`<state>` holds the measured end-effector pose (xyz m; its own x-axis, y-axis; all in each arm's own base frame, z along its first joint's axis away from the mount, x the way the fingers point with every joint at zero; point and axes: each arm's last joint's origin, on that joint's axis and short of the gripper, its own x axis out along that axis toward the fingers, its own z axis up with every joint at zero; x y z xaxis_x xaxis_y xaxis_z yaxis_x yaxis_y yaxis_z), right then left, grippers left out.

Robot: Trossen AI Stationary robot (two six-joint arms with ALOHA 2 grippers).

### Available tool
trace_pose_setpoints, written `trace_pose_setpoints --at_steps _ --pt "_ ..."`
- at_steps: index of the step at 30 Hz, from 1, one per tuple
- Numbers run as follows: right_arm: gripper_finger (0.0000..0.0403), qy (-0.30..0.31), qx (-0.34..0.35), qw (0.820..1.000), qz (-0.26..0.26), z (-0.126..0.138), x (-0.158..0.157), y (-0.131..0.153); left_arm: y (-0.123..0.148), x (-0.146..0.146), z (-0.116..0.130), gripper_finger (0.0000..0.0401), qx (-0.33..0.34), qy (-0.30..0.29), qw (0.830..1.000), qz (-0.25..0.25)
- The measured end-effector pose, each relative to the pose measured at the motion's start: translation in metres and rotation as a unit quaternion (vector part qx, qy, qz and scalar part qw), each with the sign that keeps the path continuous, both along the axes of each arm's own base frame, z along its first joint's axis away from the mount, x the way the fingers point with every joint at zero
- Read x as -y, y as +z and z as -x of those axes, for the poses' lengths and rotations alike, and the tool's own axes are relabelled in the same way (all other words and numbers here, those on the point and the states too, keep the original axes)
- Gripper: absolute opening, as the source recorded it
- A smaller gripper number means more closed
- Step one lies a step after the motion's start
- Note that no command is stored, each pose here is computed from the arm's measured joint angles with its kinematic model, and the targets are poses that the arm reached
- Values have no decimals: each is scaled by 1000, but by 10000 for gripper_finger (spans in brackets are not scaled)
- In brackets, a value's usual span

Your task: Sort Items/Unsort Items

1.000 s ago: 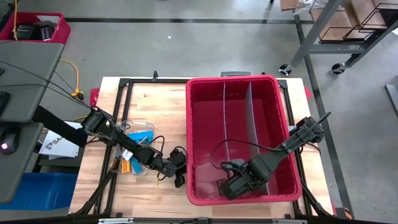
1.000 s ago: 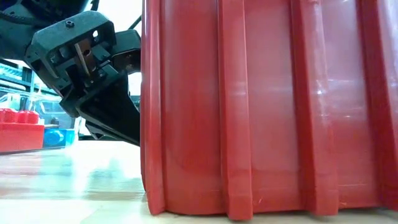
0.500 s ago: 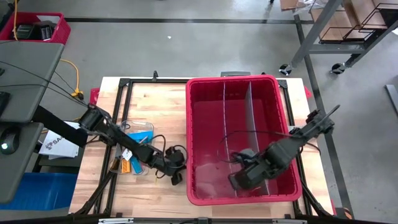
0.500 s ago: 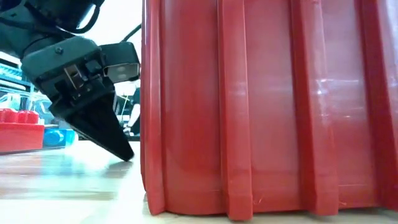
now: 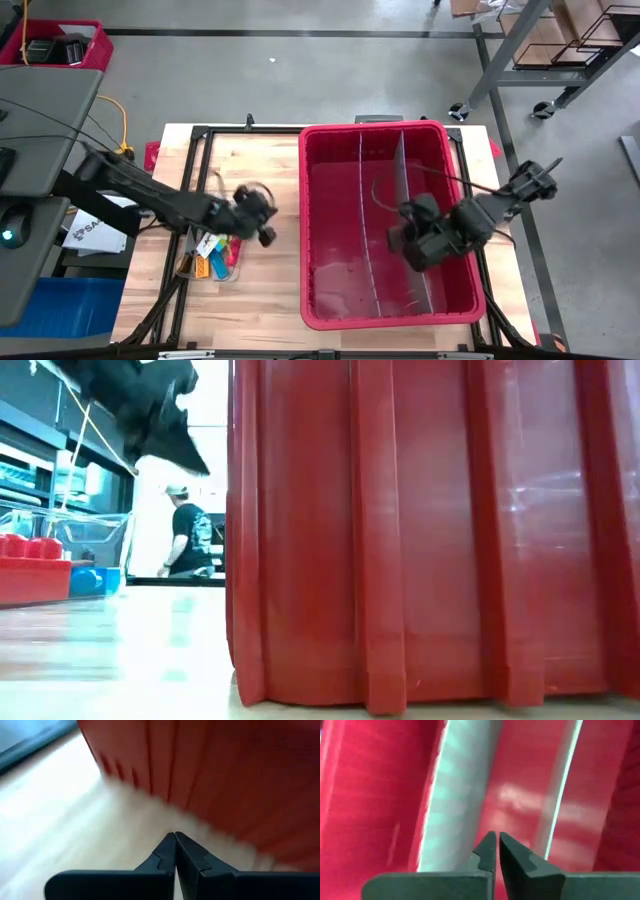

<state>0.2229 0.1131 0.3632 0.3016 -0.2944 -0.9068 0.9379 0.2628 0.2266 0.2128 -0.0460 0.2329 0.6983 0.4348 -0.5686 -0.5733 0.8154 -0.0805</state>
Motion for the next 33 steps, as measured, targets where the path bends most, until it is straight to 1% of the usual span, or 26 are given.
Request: trace_pose_setpoints --at_steps 3,6,7,9,11,14,16,19,22,25,27,29,33 --pt "3 -43 -35 997 44 0 30 -22 30 -16 10 0 84 -4 996 9" --pt "3 -77 -72 992 63 9 61 -37 53 -30 16 0 154 -15 988 24" --pt "2 -87 -76 991 67 12 68 -39 59 -34 16 0 164 -16 986 28" --pt "1 -105 -56 990 76 18 79 -35 73 -40 12 0 178 -19 983 31" --pt "1 -104 -32 990 92 27 85 -23 88 -43 3 0 179 -36 983 16" --pt "0 -77 12 991 105 39 89 2 96 -47 -22 0 143 -65 987 -20" --pt "0 -50 32 992 108 46 92 18 92 -52 -44 0 96 -92 990 -38" --pt "0 3 46 992 119 53 94 39 79 -61 -80 0 36 -128 989 -58" --pt "0 57 43 988 134 52 93 51 67 -70 -115 0 -3 -150 985 -85" --pt "0 56 53 988 131 53 93 56 60 -75 -144 0 -17 -185 978 -92" --pt "0 48 60 988 131 54 94 58 55 -75 -157 0 -29 -210 974 -85" --pt "0 48 61 988 130 54 94 58 48 -73 -164 0 -50 -238 967 -75" --pt "0 56 60 989 125 54 92 58 41 -67 -162 0 -112 -291 947 -83"
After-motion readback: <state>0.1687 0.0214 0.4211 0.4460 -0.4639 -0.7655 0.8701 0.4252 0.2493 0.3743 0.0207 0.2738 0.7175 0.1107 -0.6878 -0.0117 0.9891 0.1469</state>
